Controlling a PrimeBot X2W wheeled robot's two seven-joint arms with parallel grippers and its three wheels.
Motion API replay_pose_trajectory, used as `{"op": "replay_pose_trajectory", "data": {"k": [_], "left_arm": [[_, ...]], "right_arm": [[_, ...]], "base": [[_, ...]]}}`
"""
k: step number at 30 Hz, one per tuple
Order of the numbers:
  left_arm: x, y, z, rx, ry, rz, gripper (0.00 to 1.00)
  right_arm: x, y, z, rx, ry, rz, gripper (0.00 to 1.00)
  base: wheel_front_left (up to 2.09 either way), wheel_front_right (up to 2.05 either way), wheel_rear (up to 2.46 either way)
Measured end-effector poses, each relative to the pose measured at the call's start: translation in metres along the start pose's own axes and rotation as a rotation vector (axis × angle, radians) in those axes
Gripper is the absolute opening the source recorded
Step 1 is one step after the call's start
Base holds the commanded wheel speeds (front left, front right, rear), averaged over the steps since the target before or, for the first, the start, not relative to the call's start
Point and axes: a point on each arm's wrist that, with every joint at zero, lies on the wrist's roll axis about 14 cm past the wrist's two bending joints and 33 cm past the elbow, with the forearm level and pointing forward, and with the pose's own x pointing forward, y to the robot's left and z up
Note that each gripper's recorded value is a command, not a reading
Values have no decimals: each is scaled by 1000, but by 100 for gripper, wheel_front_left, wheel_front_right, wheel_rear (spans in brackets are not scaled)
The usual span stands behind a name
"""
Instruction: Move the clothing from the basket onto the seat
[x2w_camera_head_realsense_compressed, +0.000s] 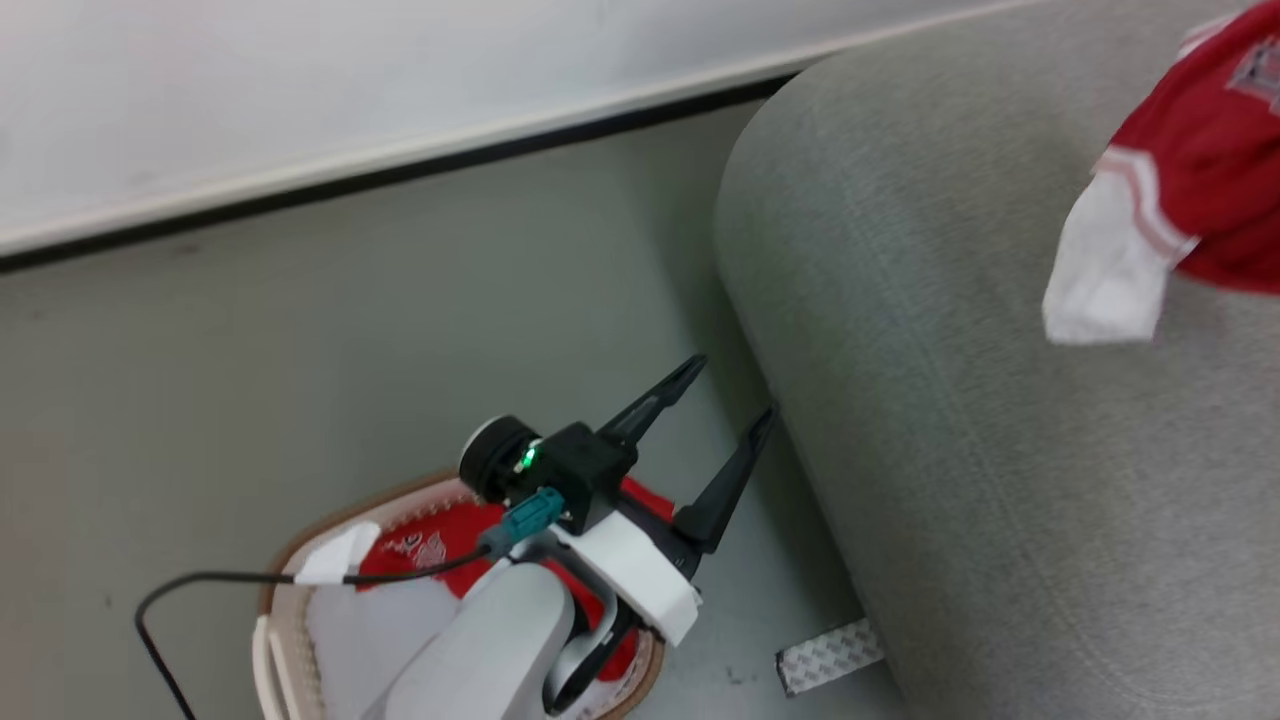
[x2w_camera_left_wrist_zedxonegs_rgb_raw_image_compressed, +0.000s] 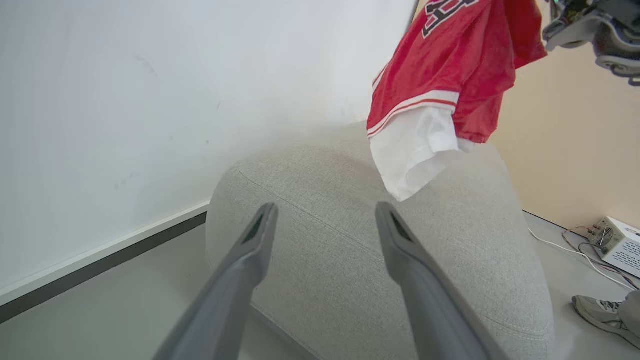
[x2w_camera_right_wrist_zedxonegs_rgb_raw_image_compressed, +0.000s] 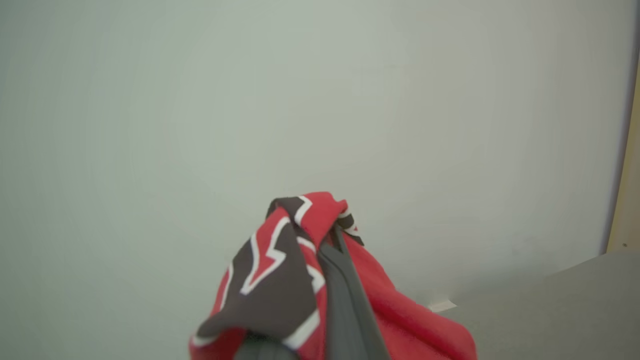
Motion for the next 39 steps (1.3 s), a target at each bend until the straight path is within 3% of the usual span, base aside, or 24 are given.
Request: {"op": "replay_pose_trajectory", "data": {"k": [6, 9, 12, 20, 27, 28, 29, 30, 31, 39], "left_arm": [[-4, 33, -28, -18, 33, 39, 100], [-10, 50, -45, -30, 58, 67, 100], [-17, 65, -60, -50, 79, 101, 100], [-33, 87, -74, -72, 106, 174, 100], [-32, 86, -62, -56, 88, 180, 100], [-32, 87, -59, -50, 85, 182, 100], [-33, 86, -57, -45, 82, 183, 100], [-34, 86, -55, -42, 82, 187, 100], [-35, 86, -53, -41, 83, 191, 100], [-50, 75, -18, -27, 39, 251, 100]], "right_arm": [[57, -12, -15, -156, 21, -5, 0], [78, -28, -30, -177, 34, -60, 0], [84, -44, -75, -242, 142, -101, 0], [31, -62, -217, -405, 631, -125, 0], [-17, -72, -252, -447, 862, -146, 0], [-18, -71, -251, -447, 863, -143, 9], [-18, -70, -249, -448, 864, -141, 26], [-19, -69, -247, -447, 866, -140, 87], [-21, -68, -245, -447, 872, -138, 100], [-34, -56, -204, -497, 850, -66, 100]], "base": [[0, 0, 0], [0, 0, 0], [0, 0, 0], [0, 0, 0], [0, 0, 0], [0, 0, 0], [0, 0, 0], [0, 0, 0], [0, 0, 0], [0, 0, 0]]}}
